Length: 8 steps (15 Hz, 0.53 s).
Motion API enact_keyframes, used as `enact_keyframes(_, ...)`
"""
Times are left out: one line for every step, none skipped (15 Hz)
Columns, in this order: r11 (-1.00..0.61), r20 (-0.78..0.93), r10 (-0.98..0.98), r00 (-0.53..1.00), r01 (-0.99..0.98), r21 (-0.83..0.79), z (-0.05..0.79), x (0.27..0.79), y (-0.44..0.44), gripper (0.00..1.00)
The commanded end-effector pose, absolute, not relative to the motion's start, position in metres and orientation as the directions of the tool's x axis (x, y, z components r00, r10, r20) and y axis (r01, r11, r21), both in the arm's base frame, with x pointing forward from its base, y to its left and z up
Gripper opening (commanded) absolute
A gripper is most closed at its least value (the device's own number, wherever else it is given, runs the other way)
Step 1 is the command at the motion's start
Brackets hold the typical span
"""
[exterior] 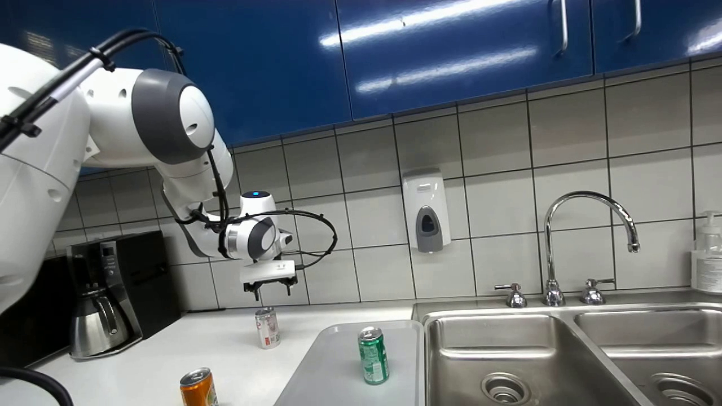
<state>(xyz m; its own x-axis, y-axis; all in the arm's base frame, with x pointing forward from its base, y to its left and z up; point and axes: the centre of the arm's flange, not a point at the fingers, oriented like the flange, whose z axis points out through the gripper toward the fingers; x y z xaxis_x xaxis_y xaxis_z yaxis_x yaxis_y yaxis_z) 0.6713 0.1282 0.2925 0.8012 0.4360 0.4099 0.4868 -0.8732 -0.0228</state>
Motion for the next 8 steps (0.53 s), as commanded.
enact_keyframes(-0.835, 0.409, 0.490, 0.770, 0.549, -0.032, 0.293, 0.680, 0.127, 1.00)
enact_keyframes(-0.826, 0.413, 0.504, 0.759, 0.563, -0.028, 0.293, 0.680, 0.129, 1.00)
enact_keyframes(-0.816, 0.414, 0.517, 0.749, 0.577, -0.025, 0.292, 0.680, 0.131, 1.00)
enact_keyframes(-0.807, 0.416, 0.529, 0.740, 0.590, -0.025, 0.292, 0.679, 0.134, 1.00)
enact_keyframes(-0.798, 0.415, 0.540, 0.732, 0.602, -0.025, 0.290, 0.679, 0.136, 1.00)
enact_keyframes(-0.790, 0.411, 0.549, 0.727, 0.612, -0.026, 0.289, 0.678, 0.138, 1.00)
enact_keyframes(-0.782, 0.409, 0.559, 0.721, 0.623, -0.029, 0.287, 0.678, 0.141, 1.00)
enact_keyframes(-0.775, 0.405, 0.568, 0.717, 0.631, -0.031, 0.285, 0.677, 0.143, 1.00)
